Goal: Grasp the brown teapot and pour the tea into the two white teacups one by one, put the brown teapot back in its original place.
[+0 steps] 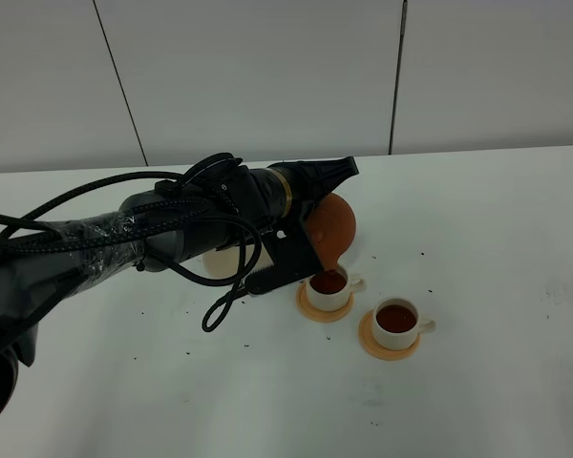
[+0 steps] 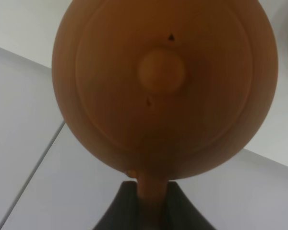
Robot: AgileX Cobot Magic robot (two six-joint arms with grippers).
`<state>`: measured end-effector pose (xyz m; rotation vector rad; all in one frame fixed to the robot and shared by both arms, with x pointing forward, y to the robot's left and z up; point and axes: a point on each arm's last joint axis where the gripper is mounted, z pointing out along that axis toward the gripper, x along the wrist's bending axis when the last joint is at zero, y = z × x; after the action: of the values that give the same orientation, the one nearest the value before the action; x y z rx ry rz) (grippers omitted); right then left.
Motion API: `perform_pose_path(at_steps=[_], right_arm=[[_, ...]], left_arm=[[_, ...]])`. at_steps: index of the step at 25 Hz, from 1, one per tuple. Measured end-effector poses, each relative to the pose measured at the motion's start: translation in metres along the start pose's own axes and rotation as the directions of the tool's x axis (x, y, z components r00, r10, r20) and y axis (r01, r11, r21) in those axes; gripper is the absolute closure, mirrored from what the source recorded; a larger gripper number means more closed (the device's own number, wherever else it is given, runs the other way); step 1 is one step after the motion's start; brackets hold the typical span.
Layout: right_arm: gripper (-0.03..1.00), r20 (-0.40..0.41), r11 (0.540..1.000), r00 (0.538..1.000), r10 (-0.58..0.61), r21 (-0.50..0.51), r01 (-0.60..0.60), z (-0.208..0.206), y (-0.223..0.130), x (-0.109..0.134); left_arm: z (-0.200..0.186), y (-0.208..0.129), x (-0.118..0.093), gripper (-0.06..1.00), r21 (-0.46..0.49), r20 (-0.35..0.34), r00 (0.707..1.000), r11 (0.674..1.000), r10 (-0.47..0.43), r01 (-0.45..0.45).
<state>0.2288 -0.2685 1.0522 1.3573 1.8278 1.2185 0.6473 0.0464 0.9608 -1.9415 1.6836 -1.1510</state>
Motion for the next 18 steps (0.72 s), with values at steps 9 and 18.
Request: perform_pose_path(at_steps=[9, 18], right_arm=[[0.72, 0.0, 1.0, 1.0, 0.0, 0.0, 0.0, 0.0, 0.0, 0.0], [0.72, 0.0, 1.0, 1.0, 0.0, 0.0, 0.0, 0.0, 0.0, 0.0]], left_arm=[[0.0, 0.0, 0.0, 0.78, 0.0, 0.0, 1.0, 1.0, -0.002, 0.002], [0.0, 0.0, 0.0, 0.78, 0.0, 0.0, 0.997, 0.997, -0.077, 0.077]])
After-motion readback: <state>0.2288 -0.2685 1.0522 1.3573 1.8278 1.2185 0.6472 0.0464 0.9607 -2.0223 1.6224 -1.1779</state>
